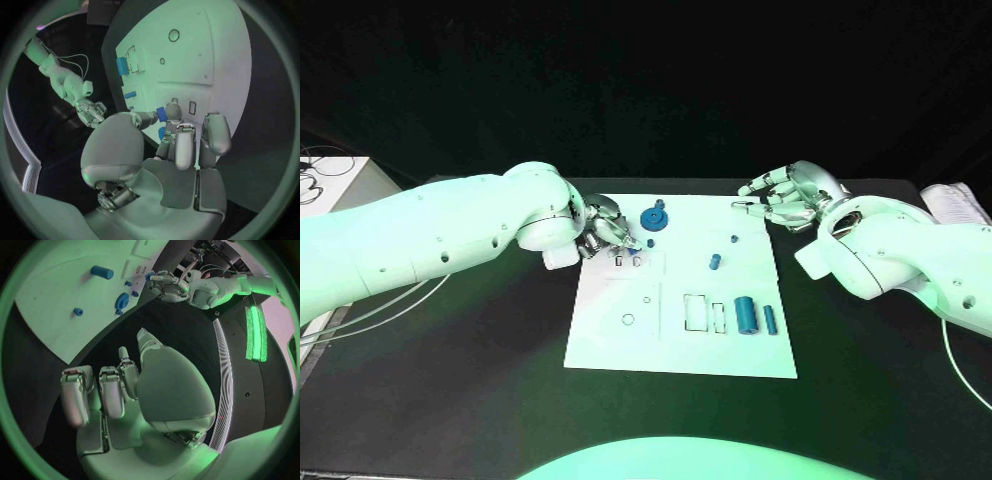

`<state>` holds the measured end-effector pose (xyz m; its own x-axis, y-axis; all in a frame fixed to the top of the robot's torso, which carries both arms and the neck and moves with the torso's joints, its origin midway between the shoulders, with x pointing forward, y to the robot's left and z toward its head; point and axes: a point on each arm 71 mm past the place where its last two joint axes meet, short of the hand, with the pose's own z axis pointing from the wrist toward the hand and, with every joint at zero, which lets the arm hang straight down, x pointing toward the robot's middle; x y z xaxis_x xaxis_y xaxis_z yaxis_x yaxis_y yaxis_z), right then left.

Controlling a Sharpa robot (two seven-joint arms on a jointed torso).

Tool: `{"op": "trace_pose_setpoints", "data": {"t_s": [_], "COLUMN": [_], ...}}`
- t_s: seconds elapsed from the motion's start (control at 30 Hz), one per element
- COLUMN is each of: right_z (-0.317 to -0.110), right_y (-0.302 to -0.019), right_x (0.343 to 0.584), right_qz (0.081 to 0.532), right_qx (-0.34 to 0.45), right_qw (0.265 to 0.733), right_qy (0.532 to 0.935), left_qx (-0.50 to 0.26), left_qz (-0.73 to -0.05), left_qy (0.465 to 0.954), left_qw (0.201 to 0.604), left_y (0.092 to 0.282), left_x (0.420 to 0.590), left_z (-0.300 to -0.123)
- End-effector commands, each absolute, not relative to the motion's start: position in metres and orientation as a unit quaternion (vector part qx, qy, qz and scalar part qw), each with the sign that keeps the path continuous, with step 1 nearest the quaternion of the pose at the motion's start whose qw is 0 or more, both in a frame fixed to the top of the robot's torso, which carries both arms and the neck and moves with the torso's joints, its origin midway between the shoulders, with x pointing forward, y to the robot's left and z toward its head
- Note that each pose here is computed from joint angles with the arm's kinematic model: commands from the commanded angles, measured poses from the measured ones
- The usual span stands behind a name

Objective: Assemble the parts on the task board

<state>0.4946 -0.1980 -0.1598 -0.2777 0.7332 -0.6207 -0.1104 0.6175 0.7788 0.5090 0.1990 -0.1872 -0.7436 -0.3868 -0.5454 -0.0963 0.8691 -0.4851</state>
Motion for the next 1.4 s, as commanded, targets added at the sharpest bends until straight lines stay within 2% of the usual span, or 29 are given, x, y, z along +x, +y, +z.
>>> {"op": "trace_pose_setpoints", "data": {"t_s": [0.03, 0.5, 1.0, 1.4], "right_z": [-0.160, -0.160, -0.160, -0.161], "right_y": [-0.196, -0.192, -0.189, -0.183], "right_x": [0.494, 0.493, 0.492, 0.488], "right_qz": [0.381, 0.385, 0.387, 0.389], "right_qx": [0.214, 0.205, 0.201, 0.179], "right_qw": [0.555, 0.554, 0.551, 0.552], "right_qy": [0.708, 0.709, 0.712, 0.716], "left_qx": [-0.101, -0.063, -0.015, -0.045], "left_qz": [-0.225, -0.200, -0.164, -0.180], "left_qy": [0.925, 0.927, 0.939, 0.925], "left_qw": [0.289, 0.311, 0.302, 0.331], "left_y": [0.193, 0.184, 0.177, 0.178], "left_x": [0.508, 0.523, 0.528, 0.530], "left_z": [-0.188, -0.174, -0.168, -0.165]}}
